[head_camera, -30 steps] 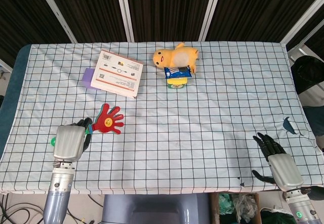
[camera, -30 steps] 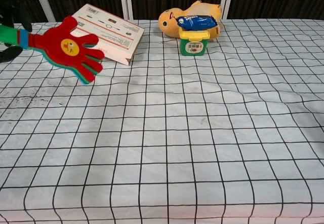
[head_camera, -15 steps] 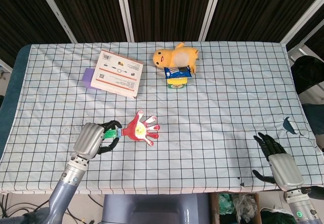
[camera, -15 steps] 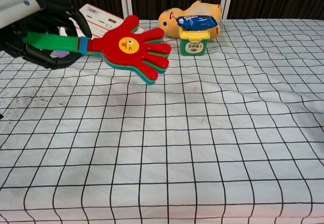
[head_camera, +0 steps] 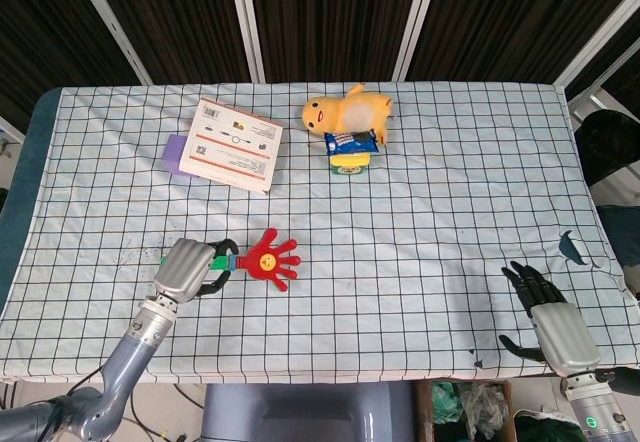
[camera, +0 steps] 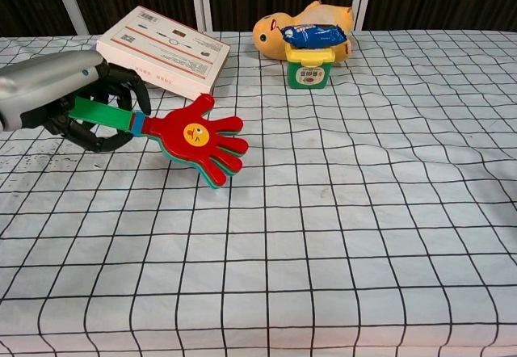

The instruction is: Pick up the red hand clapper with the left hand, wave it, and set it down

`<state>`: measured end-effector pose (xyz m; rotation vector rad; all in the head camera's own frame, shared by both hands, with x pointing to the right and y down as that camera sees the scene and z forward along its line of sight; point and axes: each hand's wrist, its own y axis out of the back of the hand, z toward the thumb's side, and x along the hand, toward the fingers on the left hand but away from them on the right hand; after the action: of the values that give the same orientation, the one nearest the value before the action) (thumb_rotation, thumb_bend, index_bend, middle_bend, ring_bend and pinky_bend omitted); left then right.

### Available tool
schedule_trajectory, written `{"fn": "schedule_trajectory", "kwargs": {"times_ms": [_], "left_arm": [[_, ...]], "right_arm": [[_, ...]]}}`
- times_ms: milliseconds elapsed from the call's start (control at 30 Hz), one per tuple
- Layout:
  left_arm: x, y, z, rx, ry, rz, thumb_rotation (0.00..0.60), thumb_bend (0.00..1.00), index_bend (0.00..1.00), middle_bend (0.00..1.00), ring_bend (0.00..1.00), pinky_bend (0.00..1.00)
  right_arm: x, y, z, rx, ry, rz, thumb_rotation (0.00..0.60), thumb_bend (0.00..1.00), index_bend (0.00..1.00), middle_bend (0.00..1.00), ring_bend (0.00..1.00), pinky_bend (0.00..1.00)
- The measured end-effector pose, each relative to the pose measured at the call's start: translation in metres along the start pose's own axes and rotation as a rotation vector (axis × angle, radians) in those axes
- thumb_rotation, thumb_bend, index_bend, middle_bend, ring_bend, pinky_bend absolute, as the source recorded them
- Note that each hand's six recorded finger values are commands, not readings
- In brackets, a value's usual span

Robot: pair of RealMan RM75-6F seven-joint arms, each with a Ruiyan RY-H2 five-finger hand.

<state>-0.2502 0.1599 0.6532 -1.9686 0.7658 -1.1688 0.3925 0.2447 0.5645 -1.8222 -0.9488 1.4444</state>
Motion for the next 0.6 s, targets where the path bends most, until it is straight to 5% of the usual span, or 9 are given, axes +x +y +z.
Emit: {"fn": "schedule_trajectory", "kwargs": {"times_ms": [133, 200, 333, 600], "left_arm": [[0.000, -0.005, -0.008, 0.053, 0.029, -0.021, 0.600, 0.15, 0.27, 0.13, 0.09, 0.23], [-0.001, -0.006, -0.013, 0.087, 0.053, -0.028, 0.600, 0.08, 0.12, 0.02, 0.01, 0.12], [-0.004, -0.006, -0.027, 0.155, 0.142, -0.049, 0.600, 0.02, 0.00, 0.00, 0.00, 0.03], [-0.020, 0.023, -0.044, 0.181, 0.240, 0.054, 0.600, 0.00, 0.00, 0.00, 0.00, 0.00]], "right_arm": [[0.000, 0.001, -0.001, 0.002, -0.005, -0.003, 0.600, 0.16, 0.00, 0.00, 0.00, 0.15], [0.000, 0.001, -0.001, 0.000, -0.008, -0.004, 0.600, 0.16, 0.00, 0.00, 0.00, 0.15], [0.000, 0.001, -0.001, 0.002, -0.010, -0.002, 0.600, 0.16, 0.00, 0.00, 0.00, 0.15], [0.000, 0.002, -0.003, 0.003, -0.016, -0.005, 0.600, 0.16, 0.00, 0.00, 0.00, 0.15]]}}
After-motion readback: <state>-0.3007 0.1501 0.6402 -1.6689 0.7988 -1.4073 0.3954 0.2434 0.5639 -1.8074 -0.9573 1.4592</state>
